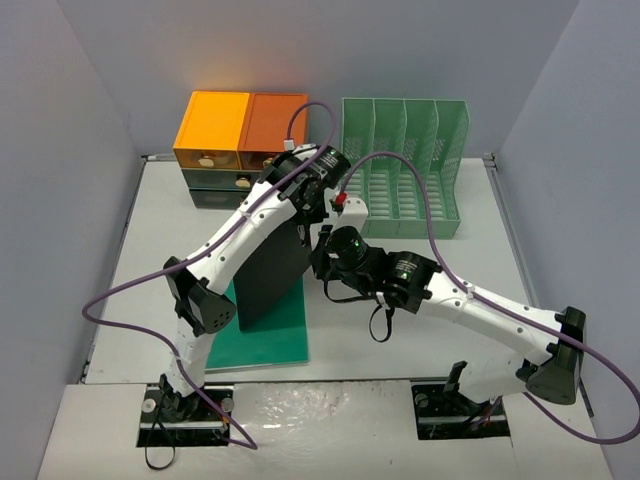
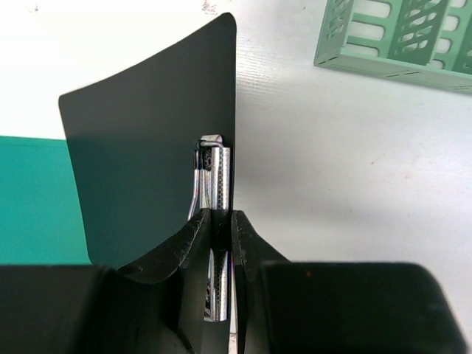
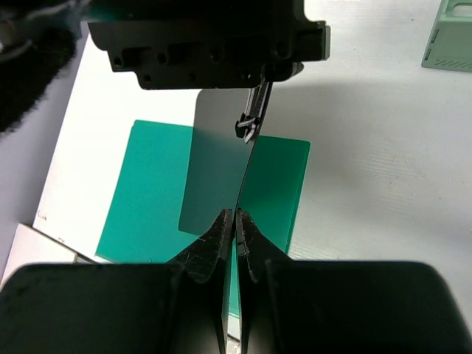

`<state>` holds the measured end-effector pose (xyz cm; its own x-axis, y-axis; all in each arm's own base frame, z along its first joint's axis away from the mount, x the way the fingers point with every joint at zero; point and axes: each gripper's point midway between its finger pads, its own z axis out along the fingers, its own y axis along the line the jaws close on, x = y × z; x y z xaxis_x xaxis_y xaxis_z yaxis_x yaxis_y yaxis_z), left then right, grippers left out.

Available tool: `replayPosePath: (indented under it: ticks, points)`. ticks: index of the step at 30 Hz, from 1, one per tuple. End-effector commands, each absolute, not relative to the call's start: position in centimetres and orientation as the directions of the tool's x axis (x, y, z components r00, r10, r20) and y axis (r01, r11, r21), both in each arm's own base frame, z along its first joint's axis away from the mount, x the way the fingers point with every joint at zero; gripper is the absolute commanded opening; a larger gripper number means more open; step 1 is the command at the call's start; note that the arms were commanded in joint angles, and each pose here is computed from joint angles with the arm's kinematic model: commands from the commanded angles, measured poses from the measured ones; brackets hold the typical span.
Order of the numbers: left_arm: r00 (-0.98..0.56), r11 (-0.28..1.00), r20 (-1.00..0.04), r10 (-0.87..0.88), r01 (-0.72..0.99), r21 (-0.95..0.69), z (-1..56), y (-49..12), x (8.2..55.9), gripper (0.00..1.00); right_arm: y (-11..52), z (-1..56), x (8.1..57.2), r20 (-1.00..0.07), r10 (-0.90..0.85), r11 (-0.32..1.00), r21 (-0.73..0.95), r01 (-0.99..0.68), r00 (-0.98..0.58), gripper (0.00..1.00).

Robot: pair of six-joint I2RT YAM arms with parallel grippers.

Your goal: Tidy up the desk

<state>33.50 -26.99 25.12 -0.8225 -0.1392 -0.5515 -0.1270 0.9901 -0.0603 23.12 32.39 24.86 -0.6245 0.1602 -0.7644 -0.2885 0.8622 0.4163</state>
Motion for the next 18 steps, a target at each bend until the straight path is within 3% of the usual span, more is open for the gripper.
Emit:
replayPosePath:
  ticks: [1,4,10,12,18]
  points:
    - [-0.864,0.989,-0.500,-0.065,-0.123,0.083,27.0,-22.2,29.8,0.00,32.9,28.7,22.9,-0.787,0.226,0.818,0.474,-0.327,-0.575,0.02]
    - [-0.862,0.991,-0.502,-0.065,-0.116,0.071,27.0,-22.4,30.1,0.00,32.6,28.5,22.8,-0.782,0.232,0.822,0.475,-0.314,-0.578,0.15]
    - [-0.857,0.994,-0.511,-0.067,-0.103,0.044,27.0,-23.2,30.7,0.00,30.7,29.1,23.1,-0.797,0.261,0.847,0.459,-0.267,-0.544,0.58]
    - [-0.857,0.995,-0.511,-0.067,-0.098,0.036,26.9,-23.5,30.8,0.00,29.9,29.3,23.0,-0.803,0.264,0.856,0.450,-0.255,-0.534,0.68]
    - [-0.854,0.997,-0.516,-0.068,-0.083,0.006,27.1,-24.2,31.1,0.00,27.5,30.4,23.1,-0.805,0.323,0.864,0.466,-0.193,-0.497,0.71]
